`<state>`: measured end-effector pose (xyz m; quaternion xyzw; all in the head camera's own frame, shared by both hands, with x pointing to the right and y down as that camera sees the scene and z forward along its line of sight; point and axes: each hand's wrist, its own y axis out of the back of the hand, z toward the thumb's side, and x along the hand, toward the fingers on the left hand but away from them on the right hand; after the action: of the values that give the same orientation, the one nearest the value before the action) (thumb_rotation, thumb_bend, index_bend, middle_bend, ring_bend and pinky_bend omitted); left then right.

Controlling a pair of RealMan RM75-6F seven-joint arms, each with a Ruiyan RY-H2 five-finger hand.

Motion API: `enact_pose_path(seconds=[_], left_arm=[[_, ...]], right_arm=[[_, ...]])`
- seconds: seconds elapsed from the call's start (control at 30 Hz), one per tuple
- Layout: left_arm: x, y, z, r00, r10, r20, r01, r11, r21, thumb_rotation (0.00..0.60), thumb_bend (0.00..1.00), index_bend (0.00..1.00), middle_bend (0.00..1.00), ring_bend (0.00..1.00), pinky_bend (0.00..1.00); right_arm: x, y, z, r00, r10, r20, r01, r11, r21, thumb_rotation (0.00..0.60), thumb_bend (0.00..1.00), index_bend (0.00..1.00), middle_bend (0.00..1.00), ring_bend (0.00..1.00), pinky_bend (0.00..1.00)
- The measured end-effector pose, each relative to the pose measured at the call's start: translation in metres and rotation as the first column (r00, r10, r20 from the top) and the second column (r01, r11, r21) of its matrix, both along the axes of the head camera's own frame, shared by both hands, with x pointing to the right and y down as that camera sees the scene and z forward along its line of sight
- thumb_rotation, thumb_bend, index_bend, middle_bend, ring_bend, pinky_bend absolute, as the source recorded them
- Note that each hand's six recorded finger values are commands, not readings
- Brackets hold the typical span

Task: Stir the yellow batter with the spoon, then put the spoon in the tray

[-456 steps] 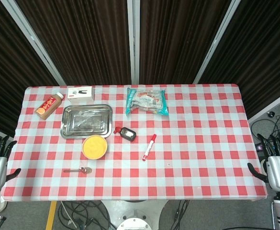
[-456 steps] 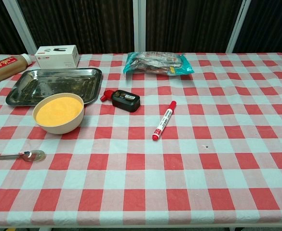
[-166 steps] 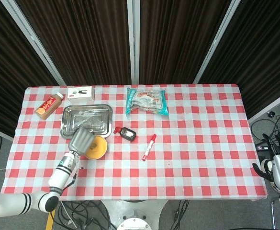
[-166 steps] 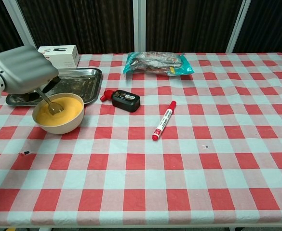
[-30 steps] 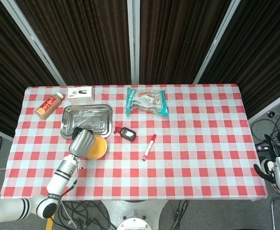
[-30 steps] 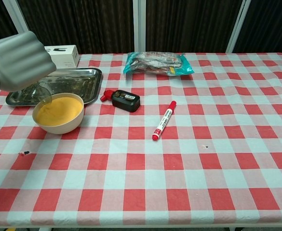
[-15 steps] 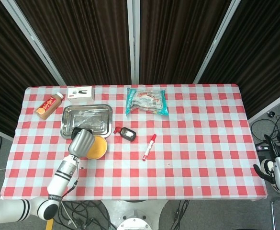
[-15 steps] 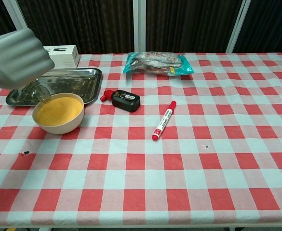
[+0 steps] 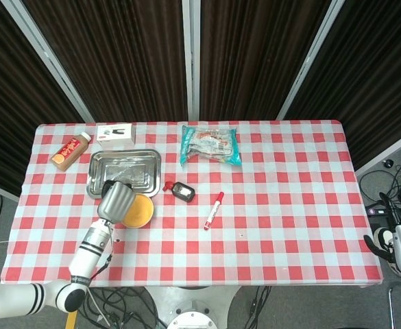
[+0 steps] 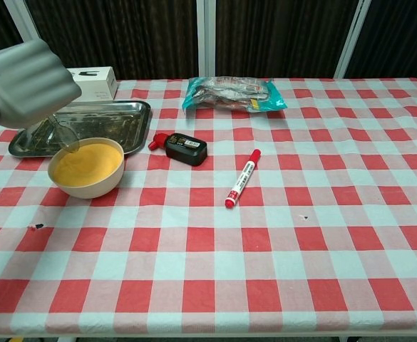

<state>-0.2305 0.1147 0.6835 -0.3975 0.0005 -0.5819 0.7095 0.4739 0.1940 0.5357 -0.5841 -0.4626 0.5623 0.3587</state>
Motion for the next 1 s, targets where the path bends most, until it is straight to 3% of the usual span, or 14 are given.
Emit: enact_pose_path(seconds=[0.2,0.3,0.4,0.5,0.63,0.7,1.0], left_arm=[[-0.001,-0.010,-0.006,0.988,-0.075,-0.135,0.069,0.997,-0.047,0.600,0.43,0.70,0.99,1.00,1.00],[-0.004,-0.020,-0.009,0.963,-0.141,-0.231,0.125,0.989,-0.085,0.600,0.42,0.70,0.98,1.00,1.00],[-0.009,-0.031,-0.010,0.911,-0.239,-0.335,0.197,0.968,-0.155,0.600,0.42,0.70,0.98,1.00,1.00],[-0.017,-0.044,-0.009,0.832,-0.355,-0.426,0.271,0.931,-0.246,0.600,0.42,0.69,0.98,1.00,1.00],[-0.032,-0.061,0.002,0.689,-0.522,-0.503,0.355,0.848,-0.394,0.600,0.42,0.69,0.98,1.00,1.00],[-0.041,-0.068,0.012,0.637,-0.582,-0.507,0.380,0.808,-0.450,0.600,0.42,0.68,0.98,1.00,1.00],[-0.088,-0.098,0.058,0.512,-0.732,-0.449,0.497,0.679,-0.540,0.600,0.42,0.62,0.95,1.00,1.00]], right_arm=[[0.001,0.000,-0.001,1.000,0.004,-0.002,-0.004,1.000,0.001,0.600,0.17,0.00,0.21,0.00,0.06],[0.001,0.000,-0.001,1.000,0.004,-0.003,-0.004,1.000,0.002,0.600,0.17,0.00,0.21,0.00,0.06],[0.001,-0.001,-0.001,1.000,0.002,-0.003,-0.002,1.000,0.003,0.600,0.17,0.00,0.21,0.00,0.06],[0.000,-0.001,-0.001,1.000,0.001,-0.003,-0.001,1.000,0.001,0.600,0.17,0.00,0.21,0.00,0.06],[-0.001,-0.002,0.001,1.000,0.000,-0.003,0.000,1.000,-0.002,0.600,0.17,0.00,0.21,0.00,0.06],[-0.001,-0.002,0.001,1.000,0.000,-0.004,0.000,1.000,-0.002,0.600,0.17,0.00,0.21,0.00,0.06],[0.001,-0.003,0.001,1.000,0.007,-0.011,-0.007,1.000,-0.005,0.600,0.17,0.00,0.21,0.00,0.07]])
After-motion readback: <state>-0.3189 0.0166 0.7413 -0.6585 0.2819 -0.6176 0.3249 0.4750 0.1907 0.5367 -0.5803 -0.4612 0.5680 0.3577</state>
